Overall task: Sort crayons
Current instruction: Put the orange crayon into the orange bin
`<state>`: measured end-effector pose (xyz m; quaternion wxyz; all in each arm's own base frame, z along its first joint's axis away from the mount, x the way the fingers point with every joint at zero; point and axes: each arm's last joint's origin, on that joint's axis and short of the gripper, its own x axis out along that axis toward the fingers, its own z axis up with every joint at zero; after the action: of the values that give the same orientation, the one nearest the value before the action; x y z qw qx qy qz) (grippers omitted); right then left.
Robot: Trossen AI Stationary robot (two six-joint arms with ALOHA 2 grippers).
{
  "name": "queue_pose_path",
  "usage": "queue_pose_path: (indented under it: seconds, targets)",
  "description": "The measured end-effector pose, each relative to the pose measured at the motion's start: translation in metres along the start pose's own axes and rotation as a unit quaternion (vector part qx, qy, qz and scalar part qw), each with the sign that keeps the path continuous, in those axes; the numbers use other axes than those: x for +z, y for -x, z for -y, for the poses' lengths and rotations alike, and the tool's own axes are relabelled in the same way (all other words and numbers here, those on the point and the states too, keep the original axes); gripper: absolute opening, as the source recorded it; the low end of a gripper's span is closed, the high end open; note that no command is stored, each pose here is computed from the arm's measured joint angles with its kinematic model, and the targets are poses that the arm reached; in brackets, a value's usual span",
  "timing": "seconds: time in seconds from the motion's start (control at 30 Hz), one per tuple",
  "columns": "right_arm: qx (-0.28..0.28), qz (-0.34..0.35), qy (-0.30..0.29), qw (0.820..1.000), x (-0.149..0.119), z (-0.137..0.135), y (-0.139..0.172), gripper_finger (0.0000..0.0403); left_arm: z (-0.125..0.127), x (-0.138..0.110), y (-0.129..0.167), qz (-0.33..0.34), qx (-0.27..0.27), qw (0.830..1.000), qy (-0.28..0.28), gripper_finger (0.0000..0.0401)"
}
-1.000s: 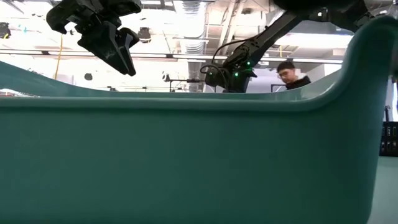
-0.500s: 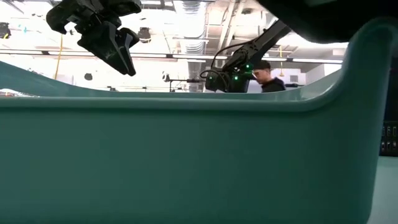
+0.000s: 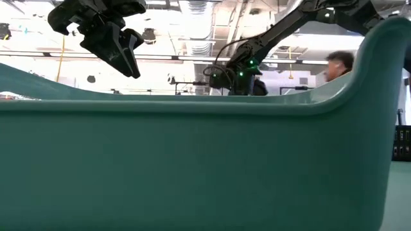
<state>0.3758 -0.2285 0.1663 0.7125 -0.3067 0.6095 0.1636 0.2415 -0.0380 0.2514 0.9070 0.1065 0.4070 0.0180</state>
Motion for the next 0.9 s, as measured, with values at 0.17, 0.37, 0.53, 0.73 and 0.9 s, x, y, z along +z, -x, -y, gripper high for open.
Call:
queue_pose_path:
  seconds: [0.17, 0.37, 0.53, 0.73, 0.9]
  targets:
    - [-0.014, 0.001, 0.005, 1.000, 0.007, 0.003, 0.006, 0.0005, 0.000, 0.000, 0.000, 0.000, 0.000, 1.000, 0.000, 0.0114]
    - [-0.014, -0.013, -0.013, 1.000, 0.013, 0.003, 0.013, 0.0004, 0.000, 0.000, 0.000, 0.000, 0.000, 1.000, 0.000, 0.0114]
    - [0.019, -0.022, -0.034, 0.999, 0.029, -0.004, 0.029, 0.0004, 0.000, 0.000, 0.000, 0.000, 0.000, 1.000, 0.000, 0.0114]
    - [0.052, -0.002, -0.040, 0.998, 0.068, -0.030, 0.056, 0.0004, 0.000, 0.000, 0.000, 0.000, 0.000, 1.000, 0.000, 0.0114]
    - [0.042, 0.032, -0.022, 0.998, 0.108, -0.057, 0.083, 0.0004, 0.000, 0.000, 0.000, 0.000, 0.000, 1.000, 0.000, 0.0114]
